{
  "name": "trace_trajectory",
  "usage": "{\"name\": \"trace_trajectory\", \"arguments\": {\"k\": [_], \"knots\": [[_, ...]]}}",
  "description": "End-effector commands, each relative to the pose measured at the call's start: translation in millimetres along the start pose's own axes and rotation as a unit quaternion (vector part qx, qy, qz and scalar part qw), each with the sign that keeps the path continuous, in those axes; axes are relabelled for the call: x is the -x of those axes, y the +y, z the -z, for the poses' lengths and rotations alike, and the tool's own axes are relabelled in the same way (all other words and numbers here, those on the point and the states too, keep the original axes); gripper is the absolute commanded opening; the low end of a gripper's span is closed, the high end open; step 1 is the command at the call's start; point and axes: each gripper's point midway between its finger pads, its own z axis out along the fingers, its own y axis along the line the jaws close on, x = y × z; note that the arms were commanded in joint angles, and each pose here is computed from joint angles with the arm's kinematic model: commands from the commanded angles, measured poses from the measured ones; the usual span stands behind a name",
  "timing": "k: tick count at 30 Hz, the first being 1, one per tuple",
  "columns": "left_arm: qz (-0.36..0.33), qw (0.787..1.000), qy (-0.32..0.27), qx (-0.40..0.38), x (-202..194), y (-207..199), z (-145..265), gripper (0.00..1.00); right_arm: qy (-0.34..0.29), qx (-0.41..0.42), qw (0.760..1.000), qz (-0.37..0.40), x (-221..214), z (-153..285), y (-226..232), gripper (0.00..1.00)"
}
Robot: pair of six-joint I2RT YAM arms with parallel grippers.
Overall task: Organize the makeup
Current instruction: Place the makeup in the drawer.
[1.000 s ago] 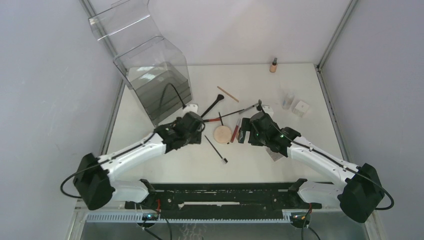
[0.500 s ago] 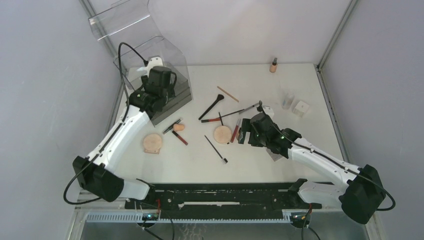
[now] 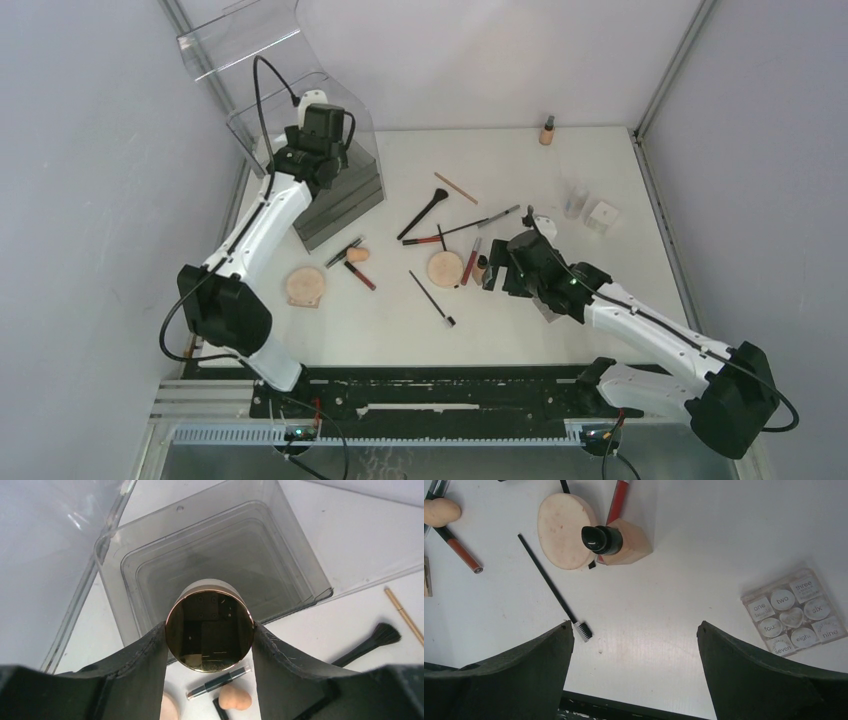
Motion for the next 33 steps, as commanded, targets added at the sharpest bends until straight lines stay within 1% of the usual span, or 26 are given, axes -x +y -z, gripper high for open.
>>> {"name": "trace_trajectory", "arguments": {"k": [1, 5, 10, 16, 22, 25, 26, 27, 28, 29, 30, 31, 33], "knots": [[0.044, 0.996, -0.064, -0.033, 56.8, -11.8, 3.3, 0.23, -0.017, 0.006, 1.0, -0.01, 4.6, 6.0, 1.1, 0.98], [0.055, 0.995, -0.063, -0.05, 58.0, -22.1, -6.3, 0.23, -0.017, 0.002, 1.0, -0.012, 3.9, 7.0, -1.1, 0.98], [0.07, 0.992, -0.075, -0.071, 52.8, -34.0, -21.1, 0.23, -0.02, 0.001, 1.0, -0.014, 4.1, 9.1, -2.9, 0.99], [0.075, 0.991, -0.079, -0.084, 39.0, -47.1, -44.3, 0.24, -0.027, -0.002, 1.0, -0.014, 6.2, 11.9, -5.6, 0.99], [0.066, 0.993, -0.051, -0.088, 21.4, -60.6, -65.2, 0.25, -0.028, -0.001, 0.999, -0.014, 6.7, 13.9, -6.2, 0.98], [0.067, 0.993, -0.048, -0.088, 16.0, -64.0, -71.2, 0.27, -0.029, 0.0, 0.999, -0.015, 6.7, 15.0, -5.8, 0.98], [0.068, 0.993, -0.047, -0.086, 15.2, -63.5, -72.8, 0.32, -0.028, -0.001, 1.0, -0.014, 6.2, 14.9, -6.2, 0.98], [0.067, 0.993, -0.045, -0.084, 13.4, -63.9, -74.5, 0.43, -0.029, 0.001, 0.999, -0.014, 6.5, 15.3, -6.0, 0.98], [0.066, 0.993, -0.044, -0.082, 11.8, -63.8, -76.4, 0.55, -0.03, 0.001, 0.999, -0.014, 6.9, 15.7, -5.7, 0.98], [0.065, 0.994, -0.042, -0.08, 11.2, -63.2, -78.1, 0.74, -0.03, 0.002, 0.999, -0.014, 6.9, 16.1, -5.5, 0.98], [0.064, 0.994, -0.041, -0.075, 11.6, -61.5, -79.0, 0.87, -0.03, 0.003, 0.999, -0.014, 6.9, 16.4, -5.3, 0.98], [0.062, 0.995, -0.04, -0.072, 12.9, -59.9, -78.8, 0.93, -0.03, 0.003, 0.999, -0.014, 6.8, 16.6, -5.5, 0.98], [0.056, 0.995, -0.044, -0.069, 19.3, -55.8, -73.5, 0.96, -0.03, 0.002, 0.999, -0.015, 6.9, 17.0, -5.9, 0.98]]}}
